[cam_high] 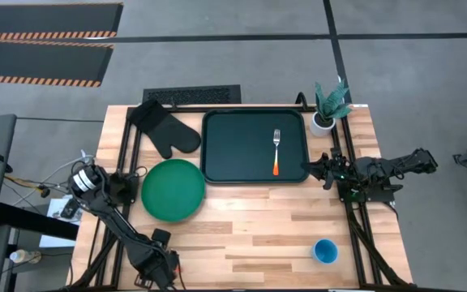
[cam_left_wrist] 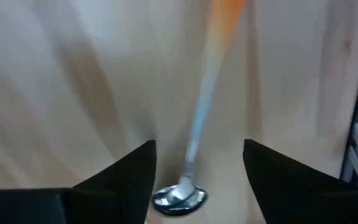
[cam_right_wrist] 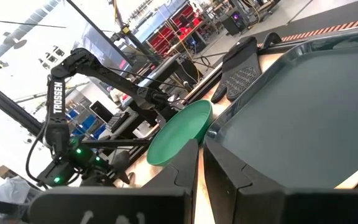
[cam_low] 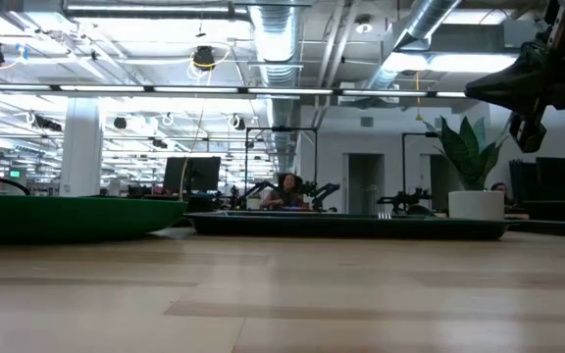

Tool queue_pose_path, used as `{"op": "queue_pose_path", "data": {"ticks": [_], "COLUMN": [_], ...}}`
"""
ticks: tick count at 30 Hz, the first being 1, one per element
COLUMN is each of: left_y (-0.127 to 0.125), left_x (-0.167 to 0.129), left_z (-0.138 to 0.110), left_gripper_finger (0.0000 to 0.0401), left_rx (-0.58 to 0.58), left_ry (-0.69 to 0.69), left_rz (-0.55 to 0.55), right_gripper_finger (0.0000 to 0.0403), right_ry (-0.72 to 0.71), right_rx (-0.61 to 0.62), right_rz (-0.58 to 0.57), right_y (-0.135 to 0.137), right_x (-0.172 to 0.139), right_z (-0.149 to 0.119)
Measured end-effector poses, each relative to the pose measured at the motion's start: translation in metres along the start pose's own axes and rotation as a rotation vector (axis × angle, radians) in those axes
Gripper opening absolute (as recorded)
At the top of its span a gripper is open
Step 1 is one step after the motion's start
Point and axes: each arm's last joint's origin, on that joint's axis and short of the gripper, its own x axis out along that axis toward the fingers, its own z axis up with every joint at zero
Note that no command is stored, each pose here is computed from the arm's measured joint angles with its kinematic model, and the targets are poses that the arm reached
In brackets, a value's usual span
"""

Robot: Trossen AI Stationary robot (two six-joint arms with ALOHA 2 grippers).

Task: Pick and place plate/cup/fork/spoon on tray
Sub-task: Put the orange spoon on the black tray to the right of the orange fork

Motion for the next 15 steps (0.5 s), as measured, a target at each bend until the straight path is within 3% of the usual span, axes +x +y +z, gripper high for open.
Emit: {"op": "queue_pose_path", "data": {"ticks": [3, 12, 15], "left_y": [0.004, 0.017, 0.023], "left_x": [0.005, 0.005, 0.004], "left_z": [-0.001, 0.003, 0.008], "left_gripper_finger": [0.0183, 0.0018, 0.0009], "left_rx": [0.003, 0.044, 0.007], "left_ry": [0.022, 0.030, 0.040], "left_rz": [-0.031, -0.023, -0.045], "right_gripper_finger": [0.0052, 0.0052, 0.0052], "right_ry": [0.000, 0.000, 0.000], "right_rx": [0.000, 0.001, 0.001], "right_rz": [0.000, 0.002, 0.002], "right_y": [0.000, 0.000, 0.000], "right_x": [0.000, 0.000, 0.000], "right_z": [0.000, 0.000, 0.000]}}
